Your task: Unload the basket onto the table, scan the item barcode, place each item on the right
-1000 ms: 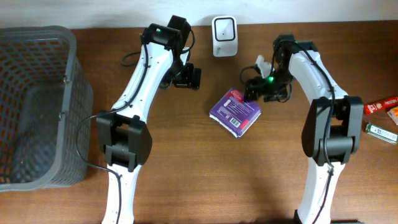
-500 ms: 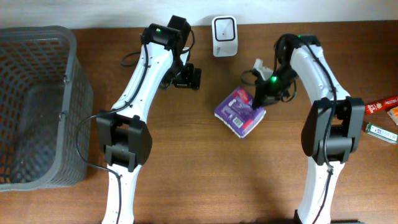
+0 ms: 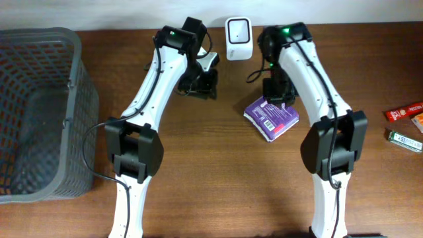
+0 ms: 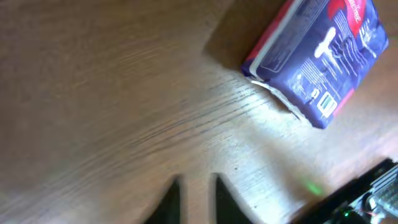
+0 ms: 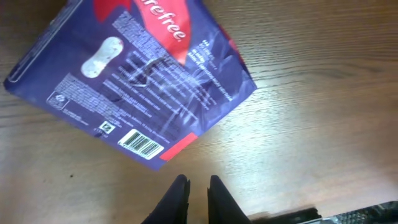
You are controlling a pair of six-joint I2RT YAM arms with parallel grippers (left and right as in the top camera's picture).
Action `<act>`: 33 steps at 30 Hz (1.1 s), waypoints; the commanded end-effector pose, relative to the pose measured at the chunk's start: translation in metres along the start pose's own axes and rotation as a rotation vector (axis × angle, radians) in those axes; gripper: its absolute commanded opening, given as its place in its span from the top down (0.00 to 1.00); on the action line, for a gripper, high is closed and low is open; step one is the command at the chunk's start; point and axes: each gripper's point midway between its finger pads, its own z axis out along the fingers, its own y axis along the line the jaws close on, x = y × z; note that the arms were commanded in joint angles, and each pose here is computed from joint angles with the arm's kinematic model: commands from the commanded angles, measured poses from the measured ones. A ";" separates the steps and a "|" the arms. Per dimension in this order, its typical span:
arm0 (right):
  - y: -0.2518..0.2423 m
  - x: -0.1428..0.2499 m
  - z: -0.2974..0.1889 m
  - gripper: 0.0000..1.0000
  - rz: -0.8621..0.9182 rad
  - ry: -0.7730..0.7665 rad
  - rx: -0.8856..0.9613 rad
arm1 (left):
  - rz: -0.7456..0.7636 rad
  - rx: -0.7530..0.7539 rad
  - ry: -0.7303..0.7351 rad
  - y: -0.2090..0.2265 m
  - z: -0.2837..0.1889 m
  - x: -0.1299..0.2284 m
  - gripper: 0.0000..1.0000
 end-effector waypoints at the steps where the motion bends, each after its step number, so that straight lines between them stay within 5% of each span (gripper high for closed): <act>1: 0.007 0.001 -0.015 0.90 -0.009 -0.062 0.033 | 0.042 0.047 0.032 -0.020 0.013 0.006 1.00; 2: 0.002 -0.001 -0.014 0.82 -0.031 -0.058 0.027 | 0.065 0.074 0.050 -0.034 0.023 0.011 1.00; 4: -0.009 -0.006 -0.010 0.46 -0.052 -0.015 -0.118 | 0.114 0.075 0.068 -0.049 0.050 0.017 0.95; 5: -0.018 -0.008 -0.008 0.28 -0.045 0.015 -0.236 | 0.128 0.077 0.067 -0.053 0.060 0.017 0.84; 7: -0.037 -0.012 -0.009 0.04 -0.045 0.029 -0.415 | 0.094 0.083 0.043 -0.055 0.078 0.013 0.39; 8: -0.056 -0.015 -0.006 0.01 -0.003 0.029 -0.457 | 0.108 0.115 0.014 -0.059 0.088 0.007 0.12; 9: -0.069 -0.018 -0.003 0.01 0.029 0.023 -0.461 | 0.122 0.151 -0.006 -0.064 0.093 0.002 0.05; 13: -0.086 -0.029 0.001 0.01 0.067 -0.017 -0.462 | 0.093 0.194 -0.071 -0.069 0.114 -0.010 0.03; 15: -0.086 -0.032 0.001 0.01 0.067 -0.030 -0.462 | 0.126 0.256 -0.082 -0.083 0.127 -0.008 0.14; 20: -0.086 -0.032 0.001 0.01 0.042 -0.037 -0.458 | 0.163 0.186 -0.120 -0.087 0.135 -0.012 0.82; 22: -0.086 -0.032 0.001 0.01 0.042 -0.035 -0.458 | 0.156 0.150 -0.126 -0.080 0.136 -0.013 1.00; 27: -0.086 -0.032 0.001 0.01 0.042 -0.034 -0.458 | 0.120 0.029 -0.185 -0.059 0.090 -0.030 1.00; 33: -0.087 -0.032 0.001 0.01 0.031 -0.037 -0.451 | -0.031 -1.120 -0.611 0.058 -0.129 -0.049 1.00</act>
